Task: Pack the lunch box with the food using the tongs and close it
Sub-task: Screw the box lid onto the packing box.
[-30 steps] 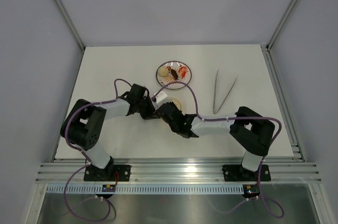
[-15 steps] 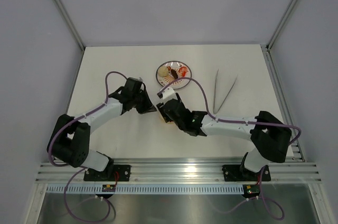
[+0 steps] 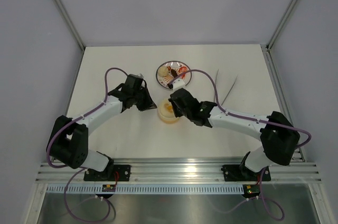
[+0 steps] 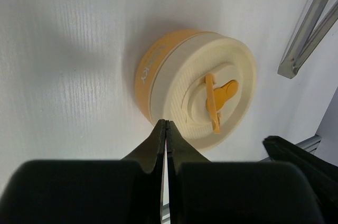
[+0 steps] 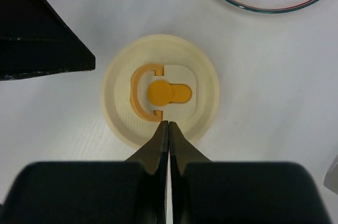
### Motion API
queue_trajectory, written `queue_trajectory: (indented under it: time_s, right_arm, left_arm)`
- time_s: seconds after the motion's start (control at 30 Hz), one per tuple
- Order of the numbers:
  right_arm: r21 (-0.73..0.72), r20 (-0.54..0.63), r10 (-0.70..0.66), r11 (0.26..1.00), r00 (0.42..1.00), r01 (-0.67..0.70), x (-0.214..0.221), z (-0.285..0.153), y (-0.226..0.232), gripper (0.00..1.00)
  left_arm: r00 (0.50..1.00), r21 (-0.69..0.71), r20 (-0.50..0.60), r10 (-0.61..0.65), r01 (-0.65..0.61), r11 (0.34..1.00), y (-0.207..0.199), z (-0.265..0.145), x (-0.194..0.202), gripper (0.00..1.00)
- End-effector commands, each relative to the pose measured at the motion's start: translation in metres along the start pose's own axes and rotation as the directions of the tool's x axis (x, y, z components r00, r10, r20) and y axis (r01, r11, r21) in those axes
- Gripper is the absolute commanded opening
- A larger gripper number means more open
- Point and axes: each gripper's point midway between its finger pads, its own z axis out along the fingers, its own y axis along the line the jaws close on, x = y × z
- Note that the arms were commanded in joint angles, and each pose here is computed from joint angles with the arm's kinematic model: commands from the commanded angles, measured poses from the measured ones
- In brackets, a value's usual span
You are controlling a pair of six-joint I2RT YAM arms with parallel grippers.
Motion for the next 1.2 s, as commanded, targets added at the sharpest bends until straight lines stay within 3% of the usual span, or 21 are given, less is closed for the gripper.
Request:
queue_trajectory:
  time_s: [0.0,0.2,0.43,0.63,0.77,0.97,1.17]
  right_arm:
    - [-0.040,-0.066,0.022,0.999,0.998,-0.024,0.003,0.006,0.014,0.02]
    - [-0.120,-0.140,0.001,0.993,0.990,-0.018,0.017,0.025,0.037,0.00]
    - [-0.110,-0.147,-0.018,0.994,0.989,0.002,0.017,0.036,0.038,0.00]
    - [-0.108,-0.067,0.007,0.994,0.998,-0.015,-0.004,0.020,0.034,0.00]
    - [-0.027,-0.002,0.033,0.999,0.999,-0.033,-0.020,0.009,0.016,0.00]
    - [0.031,-0.043,0.067,0.997,0.997,-0.065,-0.014,-0.001,-0.001,0.00]
    - [0.007,-0.161,0.094,0.996,0.983,-0.094,0.029,0.012,0.007,0.00]
  left_arm:
    - [0.997,0.034,0.075,0.036,-0.039,0.999,-0.019,-0.014,-0.020,0.00]
    - [0.996,0.024,0.076,0.041,-0.043,0.999,-0.016,-0.016,-0.018,0.00]
    - [0.996,0.023,0.075,0.043,-0.044,0.999,-0.014,-0.017,-0.016,0.00]
    - [0.996,0.021,0.078,0.049,-0.051,0.998,-0.014,-0.017,-0.018,0.00]
    - [0.996,0.034,0.067,0.049,-0.052,0.998,-0.016,-0.012,-0.017,0.00]
    - [0.997,0.047,0.050,0.067,-0.069,0.997,-0.025,-0.006,-0.013,0.00]
    - [0.997,0.042,0.021,0.079,-0.080,0.996,-0.025,0.006,-0.008,0.00]
